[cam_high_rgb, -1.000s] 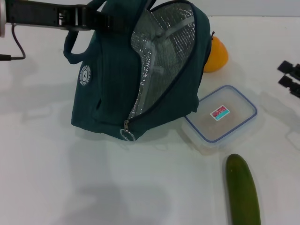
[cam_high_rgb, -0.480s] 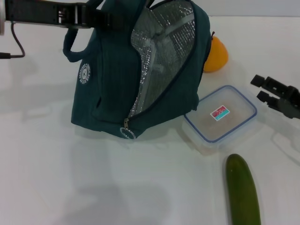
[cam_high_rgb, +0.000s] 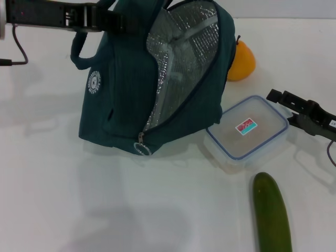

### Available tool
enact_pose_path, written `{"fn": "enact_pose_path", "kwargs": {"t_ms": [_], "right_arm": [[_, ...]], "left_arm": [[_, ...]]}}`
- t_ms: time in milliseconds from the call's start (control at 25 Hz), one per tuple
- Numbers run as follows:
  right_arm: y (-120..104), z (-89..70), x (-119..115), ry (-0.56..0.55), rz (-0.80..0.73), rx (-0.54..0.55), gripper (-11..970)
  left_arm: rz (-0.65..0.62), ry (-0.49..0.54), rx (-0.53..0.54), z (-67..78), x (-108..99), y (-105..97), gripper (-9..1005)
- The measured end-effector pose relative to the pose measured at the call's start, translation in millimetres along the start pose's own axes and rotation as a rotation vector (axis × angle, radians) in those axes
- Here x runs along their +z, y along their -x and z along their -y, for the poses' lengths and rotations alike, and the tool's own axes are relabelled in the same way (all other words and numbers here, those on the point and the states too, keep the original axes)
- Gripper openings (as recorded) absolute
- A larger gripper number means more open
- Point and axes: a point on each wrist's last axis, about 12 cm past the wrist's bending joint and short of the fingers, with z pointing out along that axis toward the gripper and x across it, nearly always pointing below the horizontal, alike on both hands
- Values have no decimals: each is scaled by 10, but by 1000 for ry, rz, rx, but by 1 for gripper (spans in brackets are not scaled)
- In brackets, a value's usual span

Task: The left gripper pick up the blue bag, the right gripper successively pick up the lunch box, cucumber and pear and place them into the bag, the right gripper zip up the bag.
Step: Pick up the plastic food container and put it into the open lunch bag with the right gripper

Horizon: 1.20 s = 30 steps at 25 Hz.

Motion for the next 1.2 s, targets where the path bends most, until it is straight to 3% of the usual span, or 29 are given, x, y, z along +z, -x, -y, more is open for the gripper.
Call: {"fn": "enact_pose_path", "kwargs": {"t_ms": [800,880,1120,1200], "right_arm": [[-56,-44,-25,54,3,59,834],[-55,-44,-27,55,7,63,709],[-52,-65,-7,67,13,63,458],[-54,-78,1,76,14,65,428]], "left_arm": [[-1,-1,-1,1,0,-2,66],[-1,-1,0,1,0,-2,66],[-1,0,1,0,0,-1,66],[0,0,2,0,0,-1,66]]}}
